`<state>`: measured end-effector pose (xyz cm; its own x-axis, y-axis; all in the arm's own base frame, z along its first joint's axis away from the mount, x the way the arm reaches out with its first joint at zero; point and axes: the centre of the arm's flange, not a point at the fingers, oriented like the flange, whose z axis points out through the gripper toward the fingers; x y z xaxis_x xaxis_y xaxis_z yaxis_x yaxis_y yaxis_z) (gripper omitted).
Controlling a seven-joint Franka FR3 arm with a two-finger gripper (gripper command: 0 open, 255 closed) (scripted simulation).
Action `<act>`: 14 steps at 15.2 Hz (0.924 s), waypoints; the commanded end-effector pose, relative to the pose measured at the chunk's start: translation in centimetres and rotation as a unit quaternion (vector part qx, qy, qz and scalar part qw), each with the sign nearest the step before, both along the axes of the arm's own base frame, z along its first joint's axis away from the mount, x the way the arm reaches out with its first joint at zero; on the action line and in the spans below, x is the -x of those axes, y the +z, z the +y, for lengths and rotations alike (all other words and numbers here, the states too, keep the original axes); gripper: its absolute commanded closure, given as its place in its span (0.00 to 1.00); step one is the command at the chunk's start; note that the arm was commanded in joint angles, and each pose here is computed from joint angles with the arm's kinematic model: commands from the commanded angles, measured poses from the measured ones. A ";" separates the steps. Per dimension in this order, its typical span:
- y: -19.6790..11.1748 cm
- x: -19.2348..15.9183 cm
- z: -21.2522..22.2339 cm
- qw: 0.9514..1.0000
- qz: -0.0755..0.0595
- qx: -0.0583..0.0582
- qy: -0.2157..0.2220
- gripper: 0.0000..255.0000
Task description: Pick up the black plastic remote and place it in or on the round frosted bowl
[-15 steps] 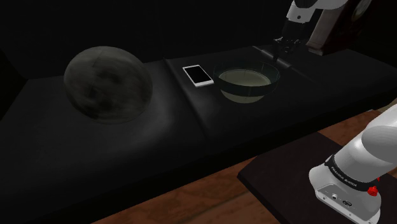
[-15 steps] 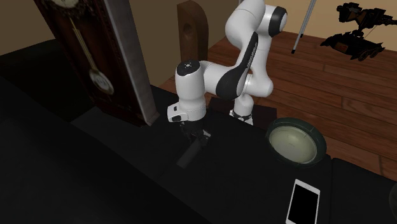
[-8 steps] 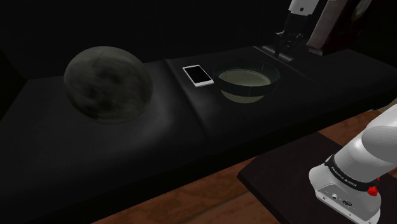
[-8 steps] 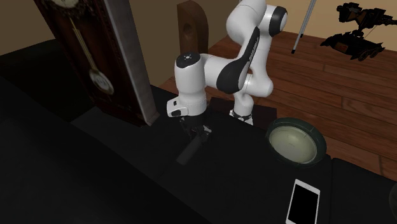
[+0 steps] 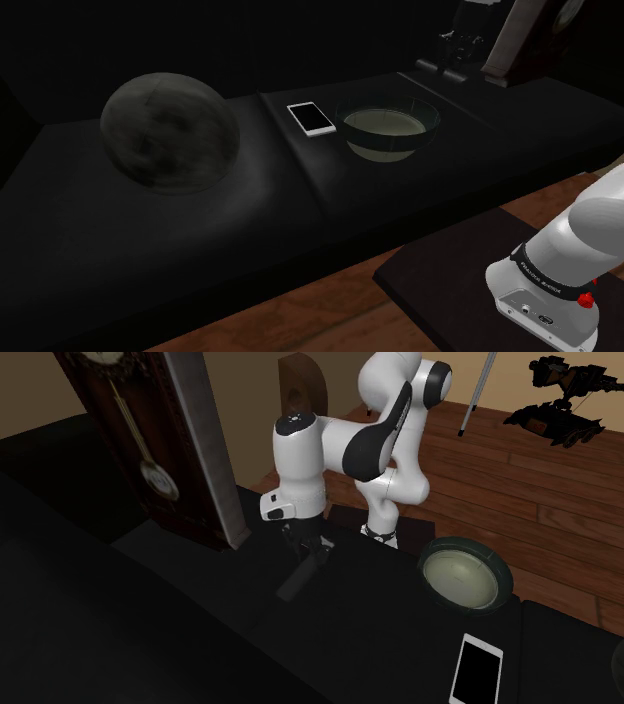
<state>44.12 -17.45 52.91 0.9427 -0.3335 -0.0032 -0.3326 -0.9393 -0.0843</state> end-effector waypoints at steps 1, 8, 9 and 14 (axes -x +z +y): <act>1.1 -0.1 -0.1 1.000 0.000 0.000 0.000 1.00; 4.8 -0.1 -0.1 1.000 0.000 0.000 0.000 1.00; 5.3 -0.1 -0.1 1.000 0.000 0.000 0.000 1.00; 8.0 -0.1 -0.1 1.000 0.000 0.000 0.000 1.00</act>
